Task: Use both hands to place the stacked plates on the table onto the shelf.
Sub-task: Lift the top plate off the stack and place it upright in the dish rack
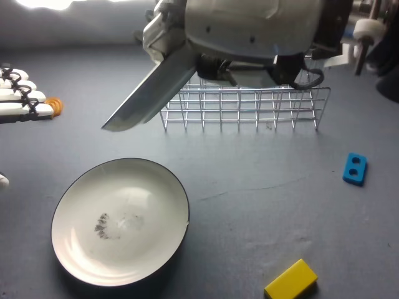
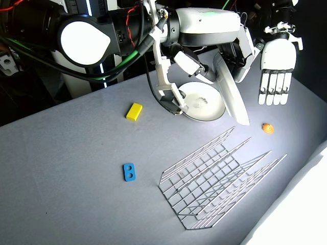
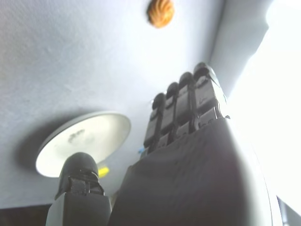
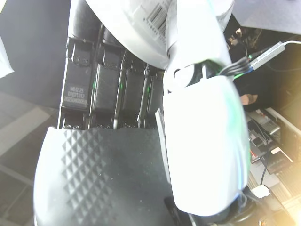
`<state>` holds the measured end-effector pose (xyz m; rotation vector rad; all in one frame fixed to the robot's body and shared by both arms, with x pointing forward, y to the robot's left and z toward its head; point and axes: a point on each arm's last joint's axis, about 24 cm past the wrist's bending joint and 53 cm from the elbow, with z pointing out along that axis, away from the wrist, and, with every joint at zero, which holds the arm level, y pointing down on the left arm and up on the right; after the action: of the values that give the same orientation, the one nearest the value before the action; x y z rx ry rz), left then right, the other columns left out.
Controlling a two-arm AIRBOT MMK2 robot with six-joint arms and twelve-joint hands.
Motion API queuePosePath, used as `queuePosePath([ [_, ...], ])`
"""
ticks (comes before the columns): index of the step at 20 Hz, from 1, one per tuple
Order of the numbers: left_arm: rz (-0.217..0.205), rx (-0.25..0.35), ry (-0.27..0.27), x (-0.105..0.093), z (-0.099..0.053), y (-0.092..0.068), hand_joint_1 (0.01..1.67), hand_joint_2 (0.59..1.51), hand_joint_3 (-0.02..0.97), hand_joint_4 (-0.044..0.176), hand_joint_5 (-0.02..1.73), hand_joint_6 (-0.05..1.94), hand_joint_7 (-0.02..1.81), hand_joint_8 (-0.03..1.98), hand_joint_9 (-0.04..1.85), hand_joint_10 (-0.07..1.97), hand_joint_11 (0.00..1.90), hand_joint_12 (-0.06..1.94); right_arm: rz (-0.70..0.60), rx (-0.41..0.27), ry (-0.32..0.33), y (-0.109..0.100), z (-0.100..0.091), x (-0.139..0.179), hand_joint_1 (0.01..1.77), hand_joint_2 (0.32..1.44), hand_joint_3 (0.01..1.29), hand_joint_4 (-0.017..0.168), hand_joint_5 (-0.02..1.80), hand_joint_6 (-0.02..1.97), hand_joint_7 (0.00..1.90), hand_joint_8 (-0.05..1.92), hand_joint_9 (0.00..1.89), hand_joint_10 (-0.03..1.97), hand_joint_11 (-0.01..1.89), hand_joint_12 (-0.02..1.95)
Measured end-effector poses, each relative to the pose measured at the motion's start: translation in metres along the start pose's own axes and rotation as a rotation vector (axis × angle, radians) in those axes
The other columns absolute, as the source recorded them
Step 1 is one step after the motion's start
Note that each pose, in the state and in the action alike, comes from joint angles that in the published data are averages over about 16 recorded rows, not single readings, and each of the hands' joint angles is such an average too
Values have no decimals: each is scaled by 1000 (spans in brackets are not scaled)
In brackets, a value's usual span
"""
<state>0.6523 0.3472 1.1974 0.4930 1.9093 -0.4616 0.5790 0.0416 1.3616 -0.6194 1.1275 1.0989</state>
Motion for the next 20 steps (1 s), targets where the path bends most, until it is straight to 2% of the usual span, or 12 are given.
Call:
queuePosePath([
  [7,101,194,38,10,-5,-41,20,1116,7,3,20,16,23,15,16,5,14,17,18,56,-30,-17,-4,-13,1358,962,18,-1,927,927,1077,848,1043,876,911,992],
  [13,195,366,95,29,-16,-77,20,1112,7,2,21,16,22,14,16,4,15,17,72,94,-37,-31,-5,-20,1359,962,18,-1,930,946,1083,816,1036,902,903,1017],
  [17,246,448,132,42,-23,-93,20,1112,7,2,23,15,23,14,17,4,15,17,110,113,-35,-38,-5,-22,1359,962,18,-1,940,946,1082,809,1032,922,898,1036],
  [20,276,485,158,50,-26,-99,20,1113,7,2,25,15,22,14,18,4,15,17,141,127,-30,-43,-5,-22,1359,962,18,-1,947,945,1080,806,1026,938,891,1052],
])
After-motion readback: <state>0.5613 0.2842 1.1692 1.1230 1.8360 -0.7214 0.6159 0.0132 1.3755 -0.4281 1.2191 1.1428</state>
